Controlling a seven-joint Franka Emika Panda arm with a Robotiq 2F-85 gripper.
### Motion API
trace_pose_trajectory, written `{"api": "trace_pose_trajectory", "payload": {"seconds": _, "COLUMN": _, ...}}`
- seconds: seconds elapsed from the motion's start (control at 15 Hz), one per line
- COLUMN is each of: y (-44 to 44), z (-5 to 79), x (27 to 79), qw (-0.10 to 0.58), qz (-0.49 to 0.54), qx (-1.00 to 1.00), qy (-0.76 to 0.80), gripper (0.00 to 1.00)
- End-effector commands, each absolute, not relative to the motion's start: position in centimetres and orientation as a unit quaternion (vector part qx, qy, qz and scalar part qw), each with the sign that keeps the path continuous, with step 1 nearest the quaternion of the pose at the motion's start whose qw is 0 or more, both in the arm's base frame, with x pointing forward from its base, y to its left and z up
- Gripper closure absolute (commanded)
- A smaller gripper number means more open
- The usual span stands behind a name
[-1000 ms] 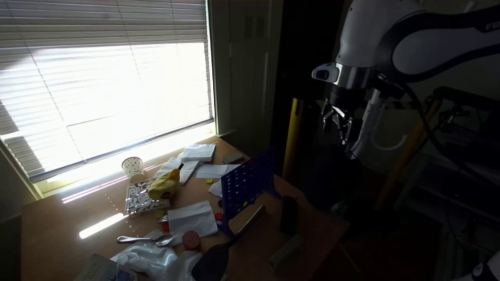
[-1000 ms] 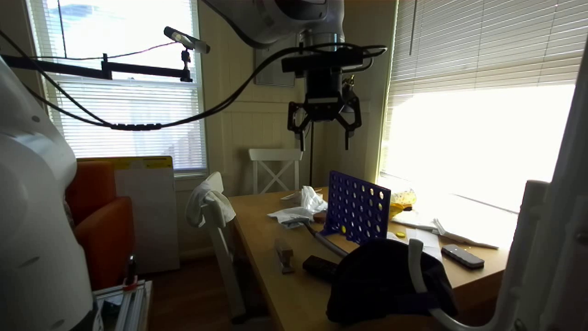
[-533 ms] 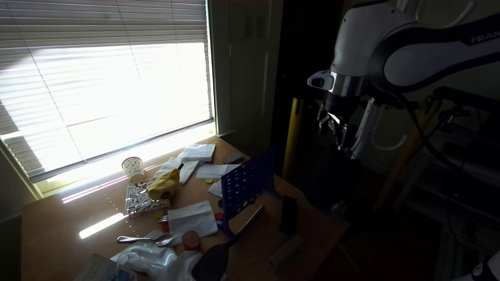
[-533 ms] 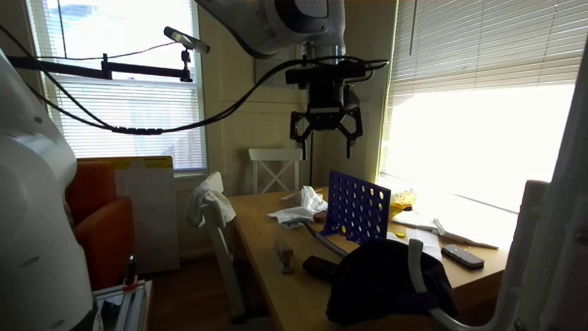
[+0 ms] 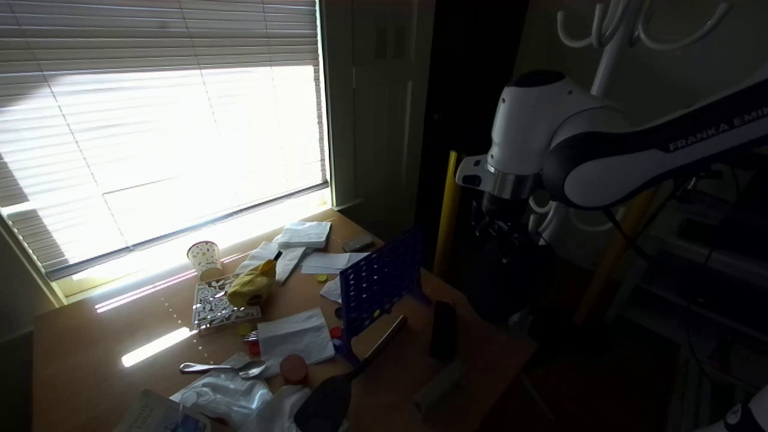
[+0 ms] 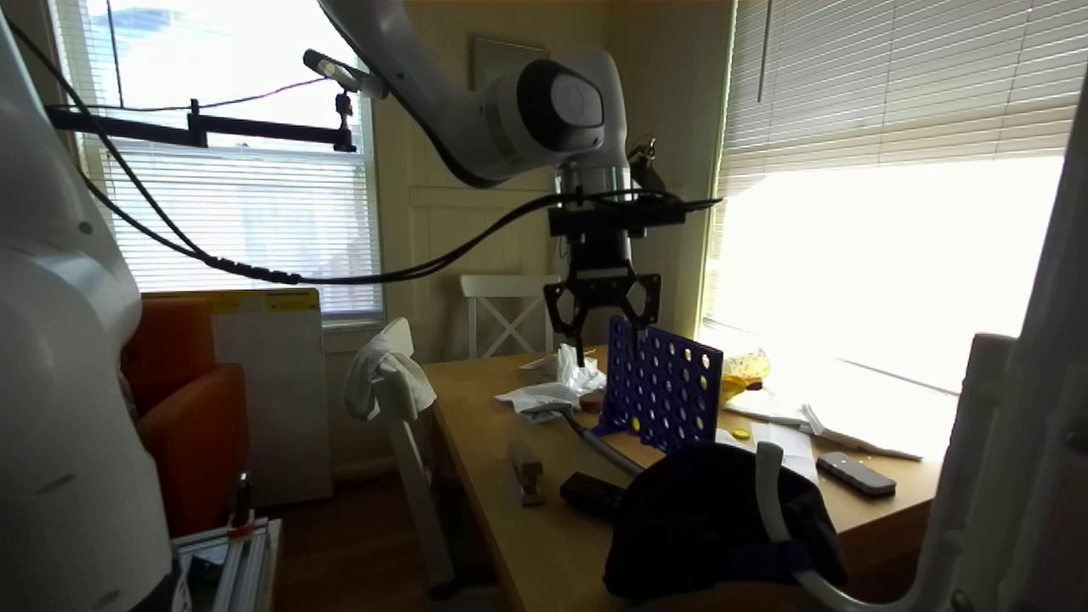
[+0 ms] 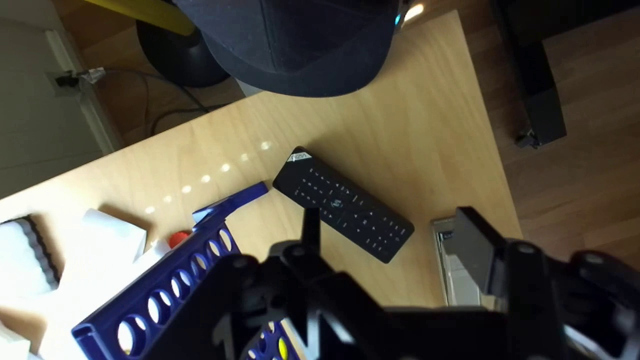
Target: Put the hat on the coat hanger
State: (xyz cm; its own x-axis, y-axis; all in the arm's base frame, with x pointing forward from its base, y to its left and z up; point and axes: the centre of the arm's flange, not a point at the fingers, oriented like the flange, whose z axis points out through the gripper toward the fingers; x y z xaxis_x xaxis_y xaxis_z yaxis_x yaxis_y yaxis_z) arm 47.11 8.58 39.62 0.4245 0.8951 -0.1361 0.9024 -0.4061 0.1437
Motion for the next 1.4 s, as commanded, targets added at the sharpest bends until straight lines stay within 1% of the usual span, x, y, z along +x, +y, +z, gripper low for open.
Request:
{"api": "trace_pose_trajectory", "payload": {"seconds": 0.0, "y": 8.2, "z": 35.8, "x": 47.7, "qw": 0.128, "qz": -0.033, "qx": 0.809, "qy": 0.573, "gripper": 0.62}}
{"api": "trace_pose_trajectory", "payload": {"seconds": 0.07, "y": 8.1, "z": 34.9, "x": 47.7, "qw": 0.135, "qz": -0.038, "qx": 0.804, "qy": 0.578, "gripper": 0.69}}
{"api": "trace_pose_trajectory", "payload": {"seconds": 0.33, "y": 6.9, "z": 31.6, "x": 48.0, "qw": 0.182, "qz": -0.055, "qx": 0.784, "qy": 0.59, "gripper": 0.96}}
{"api": "trace_pose_trajectory", "payload": {"seconds": 0.4, "y": 6.7, "z": 31.0, "x": 48.1, "qw": 0.197, "qz": -0.063, "qx": 0.777, "qy": 0.595, "gripper": 0.98}}
{"api": "trace_pose_trajectory", "payload": {"seconds": 0.47, "y": 6.4, "z": 30.6, "x": 48.2, "qw": 0.219, "qz": -0.079, "qx": 0.765, "qy": 0.6, "gripper": 0.99}}
{"api": "trace_pose_trajectory", "payload": {"seconds": 0.6, "y": 5.7, "z": 29.8, "x": 48.3, "qw": 0.242, "qz": -0.096, "qx": 0.752, "qy": 0.606, "gripper": 1.0}}
{"api": "trace_pose_trajectory", "payload": {"seconds": 0.73, "y": 5.2, "z": 28.9, "x": 48.3, "qw": 0.256, "qz": -0.107, "qx": 0.743, "qy": 0.609, "gripper": 0.97}}
{"api": "trace_pose_trajectory", "payload": {"seconds": 1.13, "y": 4.4, "z": 26.1, "x": 47.8, "qw": 0.257, "qz": -0.157, "qx": 0.726, "qy": 0.619, "gripper": 0.98}}
{"api": "trace_pose_trajectory", "payload": {"seconds": 1.33, "y": 4.0, "z": 25.1, "x": 47.8, "qw": 0.272, "qz": -0.175, "qx": 0.719, "qy": 0.615, "gripper": 0.97}}
